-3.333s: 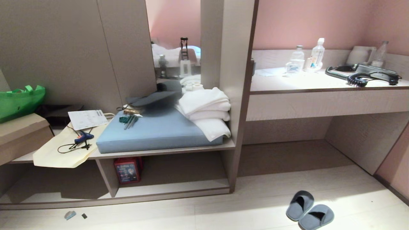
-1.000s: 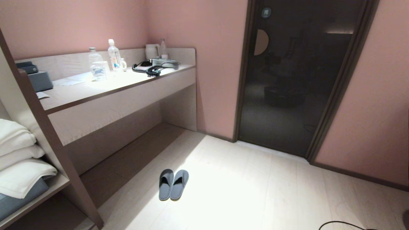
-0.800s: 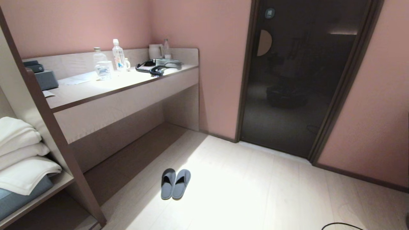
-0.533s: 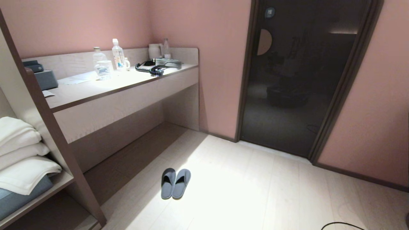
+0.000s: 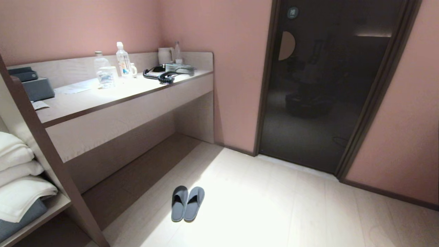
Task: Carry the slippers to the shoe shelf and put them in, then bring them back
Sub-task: Pick up the slippers on the floor
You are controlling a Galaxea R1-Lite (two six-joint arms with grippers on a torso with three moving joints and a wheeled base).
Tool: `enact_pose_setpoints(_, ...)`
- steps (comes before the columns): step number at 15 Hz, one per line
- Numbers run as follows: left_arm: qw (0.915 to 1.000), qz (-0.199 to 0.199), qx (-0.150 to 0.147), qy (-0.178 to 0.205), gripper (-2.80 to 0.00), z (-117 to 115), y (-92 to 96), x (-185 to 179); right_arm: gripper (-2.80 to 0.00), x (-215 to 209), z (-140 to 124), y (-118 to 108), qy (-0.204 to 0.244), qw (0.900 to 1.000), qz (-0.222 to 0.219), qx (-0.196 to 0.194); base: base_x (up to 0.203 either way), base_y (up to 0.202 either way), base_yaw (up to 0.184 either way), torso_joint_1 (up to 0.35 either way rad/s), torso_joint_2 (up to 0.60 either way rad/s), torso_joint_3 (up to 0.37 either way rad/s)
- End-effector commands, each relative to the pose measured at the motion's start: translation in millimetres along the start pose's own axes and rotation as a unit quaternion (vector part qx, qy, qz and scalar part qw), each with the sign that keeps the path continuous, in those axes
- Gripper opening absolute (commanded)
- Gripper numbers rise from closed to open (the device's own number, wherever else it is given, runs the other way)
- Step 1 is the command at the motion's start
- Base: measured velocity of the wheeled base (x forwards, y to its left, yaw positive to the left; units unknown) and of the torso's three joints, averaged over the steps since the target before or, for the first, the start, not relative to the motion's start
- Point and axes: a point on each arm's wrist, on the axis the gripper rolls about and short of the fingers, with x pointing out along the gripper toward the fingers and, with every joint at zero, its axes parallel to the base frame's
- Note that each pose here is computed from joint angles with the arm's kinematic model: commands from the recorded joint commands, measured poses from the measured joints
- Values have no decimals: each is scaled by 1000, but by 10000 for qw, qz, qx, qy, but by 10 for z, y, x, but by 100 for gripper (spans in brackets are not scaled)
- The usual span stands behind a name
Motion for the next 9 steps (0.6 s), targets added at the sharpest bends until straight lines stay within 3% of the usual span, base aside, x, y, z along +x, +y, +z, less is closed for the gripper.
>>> enact_pose_setpoints(1, 10000, 3, -4, -1, -280, 0, 0, 0, -280, 1, 0, 0, 6, 10000, 0, -1, 196, 0, 0, 0, 2, 2)
enact_pose_setpoints(7, 10000, 3, -6, 4, -280, 1, 0, 1, -280, 1, 0, 0, 6, 10000, 0, -1, 195, 0, 0, 3, 0, 3)
enact_pose_setpoints(9, 10000, 3, 2, 4, -280, 1, 0, 1, -280, 1, 0, 0, 6, 10000, 1, -1, 102, 0, 1, 10, 3, 3)
